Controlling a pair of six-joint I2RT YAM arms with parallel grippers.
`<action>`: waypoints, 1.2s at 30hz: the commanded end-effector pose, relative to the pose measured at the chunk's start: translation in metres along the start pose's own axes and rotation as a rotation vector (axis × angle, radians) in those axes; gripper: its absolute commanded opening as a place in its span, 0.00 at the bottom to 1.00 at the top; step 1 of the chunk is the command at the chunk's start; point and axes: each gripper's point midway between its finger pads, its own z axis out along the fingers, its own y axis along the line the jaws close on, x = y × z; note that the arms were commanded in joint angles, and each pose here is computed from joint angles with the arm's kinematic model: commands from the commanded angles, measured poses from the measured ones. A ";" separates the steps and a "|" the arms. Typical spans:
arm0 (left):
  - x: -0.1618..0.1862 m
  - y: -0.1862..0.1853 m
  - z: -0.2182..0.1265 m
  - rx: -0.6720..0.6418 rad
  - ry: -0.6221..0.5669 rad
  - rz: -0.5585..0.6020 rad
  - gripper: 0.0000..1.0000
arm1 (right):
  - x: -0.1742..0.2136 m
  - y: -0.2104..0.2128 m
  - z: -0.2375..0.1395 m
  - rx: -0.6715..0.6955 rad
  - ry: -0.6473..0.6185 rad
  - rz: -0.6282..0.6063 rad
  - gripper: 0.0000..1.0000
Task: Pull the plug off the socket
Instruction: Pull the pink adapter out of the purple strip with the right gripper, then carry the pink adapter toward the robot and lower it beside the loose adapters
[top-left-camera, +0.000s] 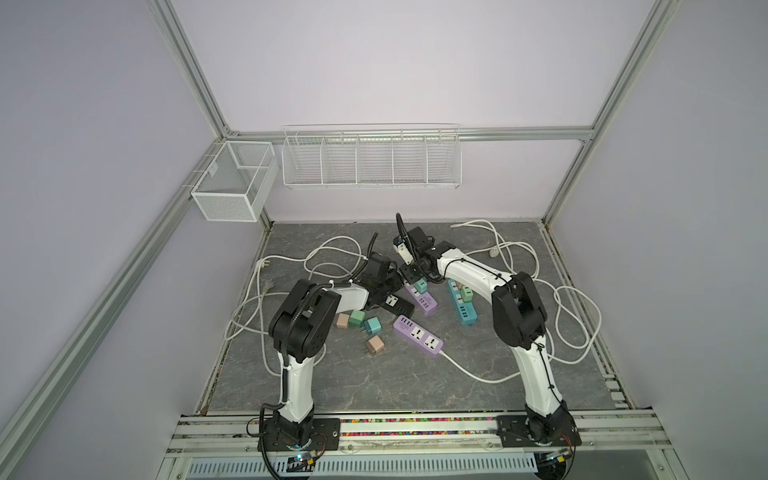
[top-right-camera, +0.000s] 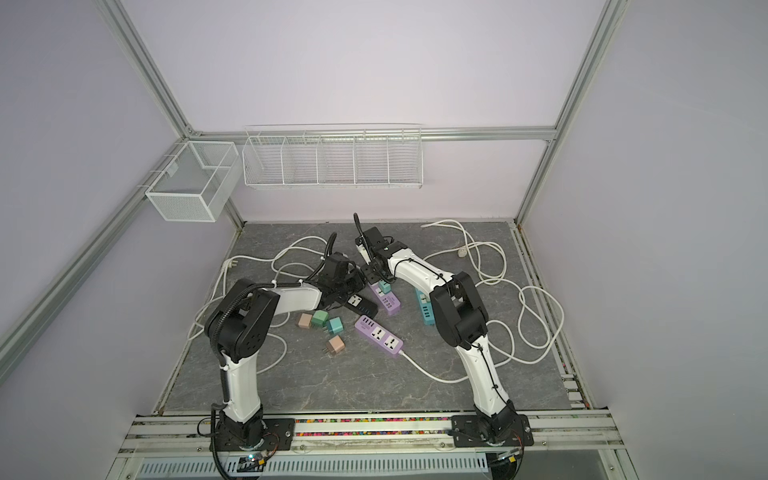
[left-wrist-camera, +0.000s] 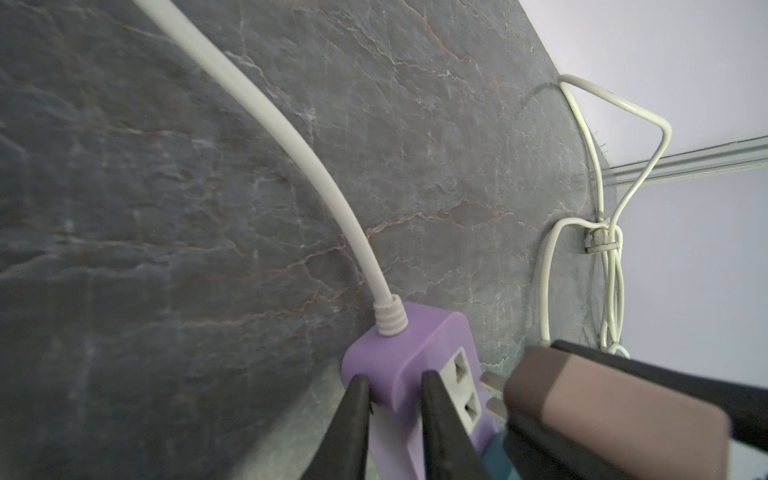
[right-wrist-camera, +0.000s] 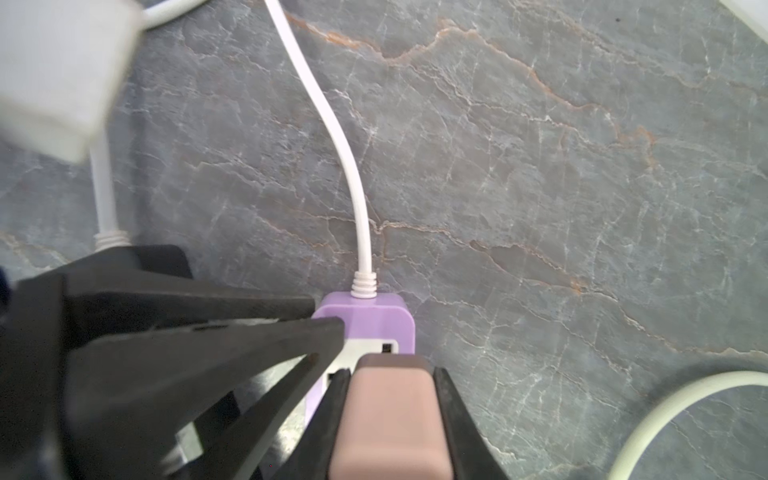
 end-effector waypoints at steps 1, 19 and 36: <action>0.066 0.075 0.002 -0.250 0.201 -0.026 0.23 | -0.016 -0.002 -0.026 0.035 -0.041 -0.045 0.07; 0.022 0.012 -0.009 -0.134 0.127 0.035 0.27 | -0.019 -0.014 -0.117 -0.149 -0.226 0.150 0.07; -0.024 -0.022 -0.111 -0.104 -0.085 0.162 0.38 | 0.018 0.014 -0.178 -0.363 -0.320 0.353 0.08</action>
